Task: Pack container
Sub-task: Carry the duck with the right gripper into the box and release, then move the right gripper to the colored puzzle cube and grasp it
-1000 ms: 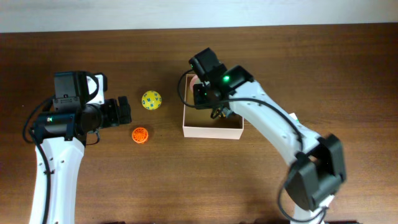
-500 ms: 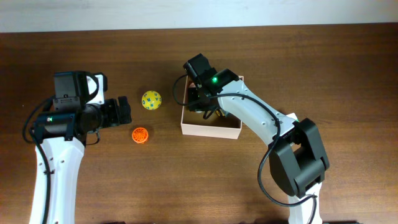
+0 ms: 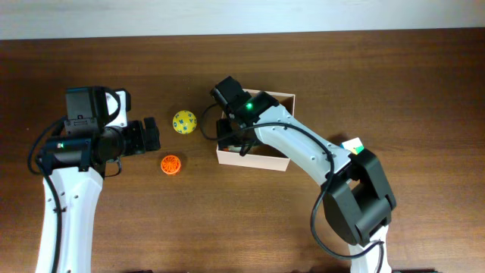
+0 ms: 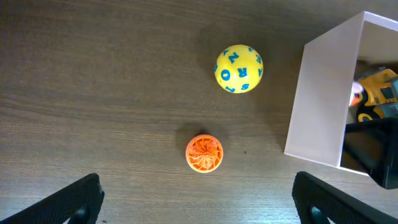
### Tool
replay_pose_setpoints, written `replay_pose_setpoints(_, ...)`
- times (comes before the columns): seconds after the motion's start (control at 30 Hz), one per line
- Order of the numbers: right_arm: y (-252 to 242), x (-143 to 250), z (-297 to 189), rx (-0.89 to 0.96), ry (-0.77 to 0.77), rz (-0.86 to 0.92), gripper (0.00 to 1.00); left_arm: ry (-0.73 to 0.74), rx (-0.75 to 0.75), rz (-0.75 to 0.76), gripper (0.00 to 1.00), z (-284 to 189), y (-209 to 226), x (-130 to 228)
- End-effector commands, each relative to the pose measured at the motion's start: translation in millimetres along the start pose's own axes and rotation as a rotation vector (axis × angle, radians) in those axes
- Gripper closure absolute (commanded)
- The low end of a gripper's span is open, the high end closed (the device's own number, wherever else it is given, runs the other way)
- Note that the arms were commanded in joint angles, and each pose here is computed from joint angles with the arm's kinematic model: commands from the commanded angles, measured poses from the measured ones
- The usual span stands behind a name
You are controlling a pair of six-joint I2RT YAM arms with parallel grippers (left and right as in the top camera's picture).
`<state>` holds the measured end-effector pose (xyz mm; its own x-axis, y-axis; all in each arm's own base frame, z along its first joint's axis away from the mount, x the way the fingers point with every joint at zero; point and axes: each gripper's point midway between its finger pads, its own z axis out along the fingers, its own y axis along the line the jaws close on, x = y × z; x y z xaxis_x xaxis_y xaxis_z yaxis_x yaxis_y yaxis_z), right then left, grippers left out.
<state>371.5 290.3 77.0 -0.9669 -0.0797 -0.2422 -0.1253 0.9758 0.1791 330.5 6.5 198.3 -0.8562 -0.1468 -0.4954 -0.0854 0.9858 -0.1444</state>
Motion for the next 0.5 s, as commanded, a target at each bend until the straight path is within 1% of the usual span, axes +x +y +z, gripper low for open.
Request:
replay_pose_setpoints(0.0,-11,-28,-58,0.029,-0.164,0.014,0.30,-0.011,0.014,0.018,0.01,-3,-4,-5)
replay_pose_setpoints(0.1,-25,-39,-96,0.030,-0.229,-0.001,0.30,-0.011,0.014,0.018,0.01,-3,-4,-5)
replay_pose_setpoints(0.2,-51,-44,-132,0.052,-0.277,0.022,0.29,-0.011,0.014,0.018,0.01,-3,-4,-5)
replay_pose_setpoints(0.33,-112,-47,-176,0.129,-0.323,0.104,0.27,-0.011,0.014,0.018,0.01,-3,-4,-5)
replay_pose_setpoints(0.47,-178,-39,-191,0.215,-0.279,0.163,0.27,-0.011,0.014,0.018,0.01,-3,-4,-5)
